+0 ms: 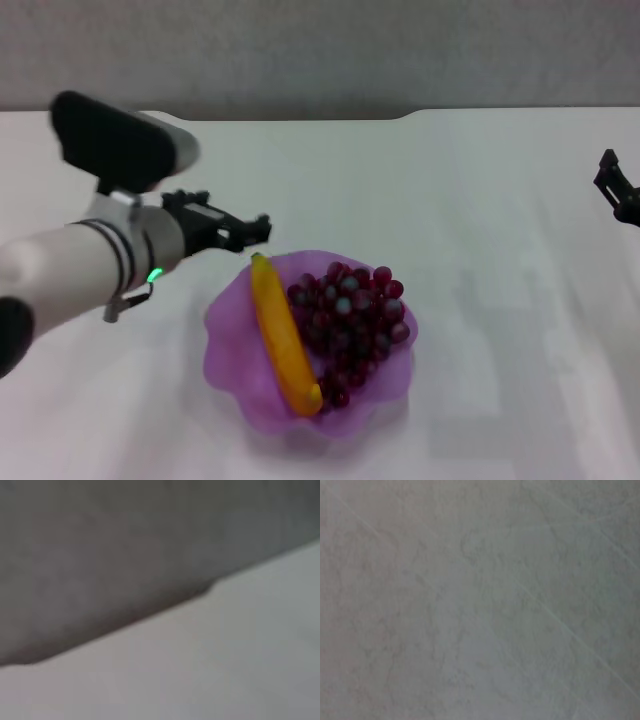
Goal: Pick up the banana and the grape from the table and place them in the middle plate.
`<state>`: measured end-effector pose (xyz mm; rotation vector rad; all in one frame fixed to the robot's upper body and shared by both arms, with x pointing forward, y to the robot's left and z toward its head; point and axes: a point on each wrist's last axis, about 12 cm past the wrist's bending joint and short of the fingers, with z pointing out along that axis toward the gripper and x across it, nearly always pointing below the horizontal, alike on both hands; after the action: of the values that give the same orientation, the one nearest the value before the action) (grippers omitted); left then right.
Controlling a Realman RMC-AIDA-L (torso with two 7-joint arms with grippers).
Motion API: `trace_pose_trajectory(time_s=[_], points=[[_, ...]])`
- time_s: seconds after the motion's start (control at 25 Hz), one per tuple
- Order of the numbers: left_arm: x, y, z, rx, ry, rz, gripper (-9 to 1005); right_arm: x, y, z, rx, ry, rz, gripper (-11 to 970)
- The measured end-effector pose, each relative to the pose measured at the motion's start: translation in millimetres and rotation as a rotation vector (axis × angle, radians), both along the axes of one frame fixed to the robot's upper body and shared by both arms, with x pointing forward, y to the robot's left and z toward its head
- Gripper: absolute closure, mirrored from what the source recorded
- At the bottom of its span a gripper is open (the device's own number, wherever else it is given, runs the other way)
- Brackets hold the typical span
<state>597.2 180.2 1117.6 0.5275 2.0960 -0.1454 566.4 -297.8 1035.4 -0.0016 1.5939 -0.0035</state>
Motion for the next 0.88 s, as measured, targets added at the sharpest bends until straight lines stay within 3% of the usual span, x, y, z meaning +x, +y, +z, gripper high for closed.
trace_pose_trajectory(time_s=[0.24, 0.4, 0.88], points=[[3.2, 29, 1.3, -0.112, -0.161, 0.098, 99, 0.3, -1, 0.5, 0.002, -0.002, -0.004, 79], [11.3, 55, -11.9, -0.179, -0.265, 0.190, 99, 0.1, -1, 0.9, -0.010, -0.007, -0.001, 79], [19.5, 94, -46.1, -0.150, -0.397, 0.290, 99, 9.2, 1, 6.4, -0.015, -0.018, 0.001, 78]])
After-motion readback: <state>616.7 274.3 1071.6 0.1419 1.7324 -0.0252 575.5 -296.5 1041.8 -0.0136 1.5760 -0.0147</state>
